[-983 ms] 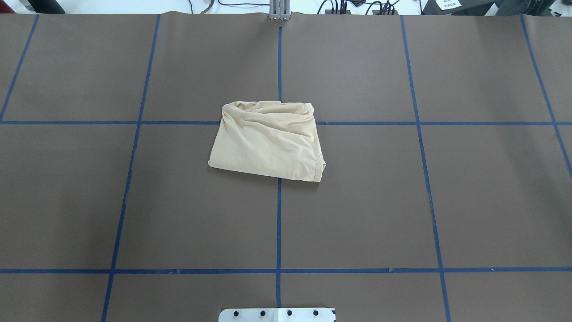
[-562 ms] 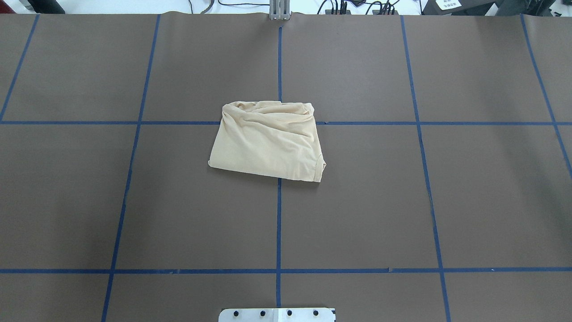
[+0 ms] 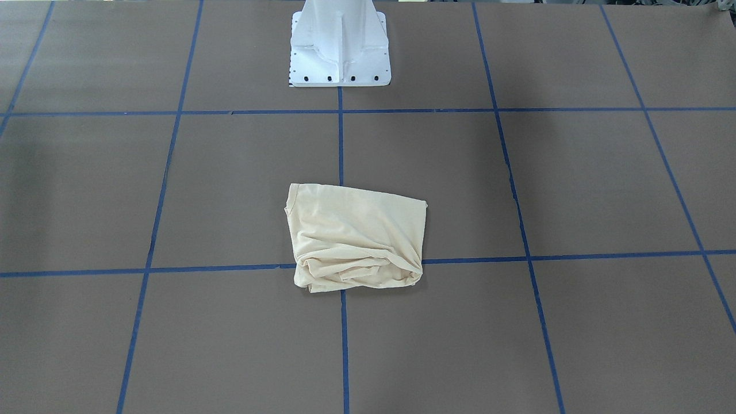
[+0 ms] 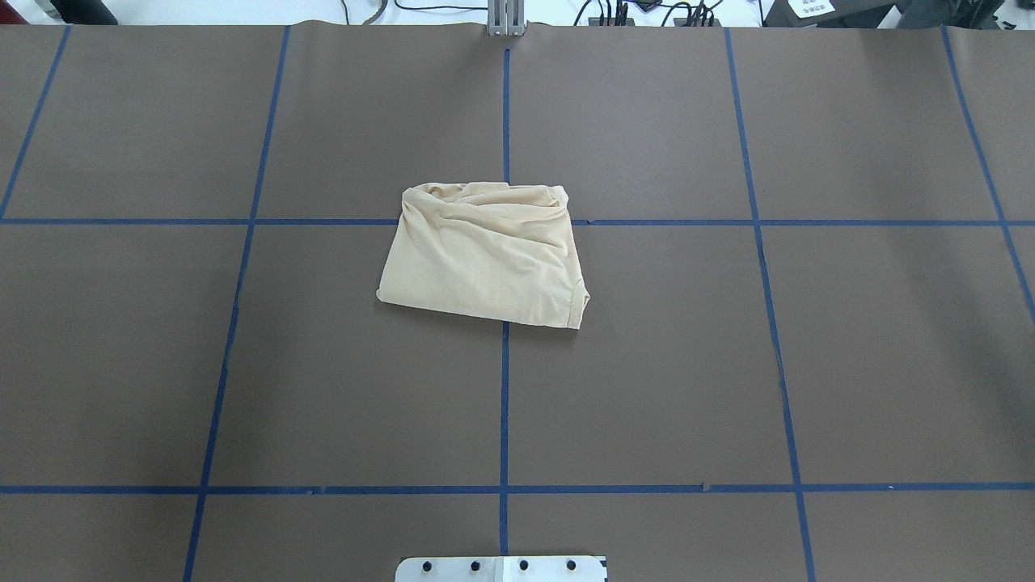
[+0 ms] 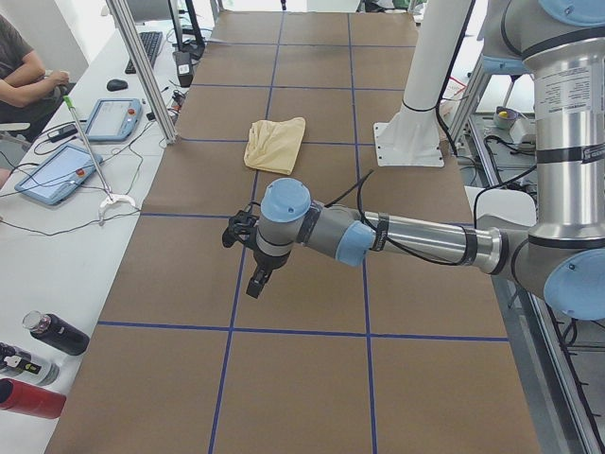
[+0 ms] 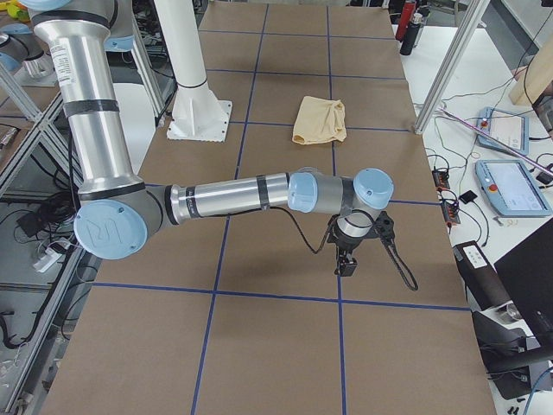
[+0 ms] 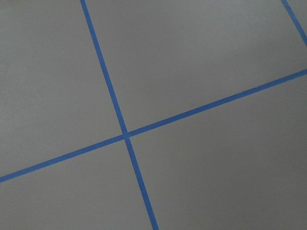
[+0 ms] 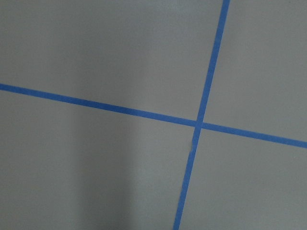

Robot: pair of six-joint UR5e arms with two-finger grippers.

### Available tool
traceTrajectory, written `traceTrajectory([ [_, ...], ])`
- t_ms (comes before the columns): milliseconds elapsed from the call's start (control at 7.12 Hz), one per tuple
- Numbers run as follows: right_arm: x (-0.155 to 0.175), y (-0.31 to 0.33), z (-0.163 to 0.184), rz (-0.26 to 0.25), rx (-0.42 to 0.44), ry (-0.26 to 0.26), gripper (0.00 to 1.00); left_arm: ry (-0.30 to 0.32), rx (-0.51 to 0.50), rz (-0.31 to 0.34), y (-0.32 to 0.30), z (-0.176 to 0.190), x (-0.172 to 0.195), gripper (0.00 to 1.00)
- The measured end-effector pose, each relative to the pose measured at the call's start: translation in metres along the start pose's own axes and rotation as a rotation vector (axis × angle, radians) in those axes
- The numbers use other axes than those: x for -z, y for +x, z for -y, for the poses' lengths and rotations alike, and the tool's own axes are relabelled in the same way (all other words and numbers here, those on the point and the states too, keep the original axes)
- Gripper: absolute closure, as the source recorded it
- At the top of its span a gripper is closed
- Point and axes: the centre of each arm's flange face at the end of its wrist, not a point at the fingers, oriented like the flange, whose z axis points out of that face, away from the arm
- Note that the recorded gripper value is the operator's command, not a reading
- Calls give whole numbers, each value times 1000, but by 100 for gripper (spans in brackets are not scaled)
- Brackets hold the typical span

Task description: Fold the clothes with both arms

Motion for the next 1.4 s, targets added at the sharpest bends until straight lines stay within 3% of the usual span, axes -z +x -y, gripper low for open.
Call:
traceTrajectory([
  [562,-9,-3,-70,-10,1,2,0,18,-12,-22,13,-33,15,0],
  [1405,-13,0,-79,-15,-10,-4,0,36,-18,-24,7,-21,11,0],
])
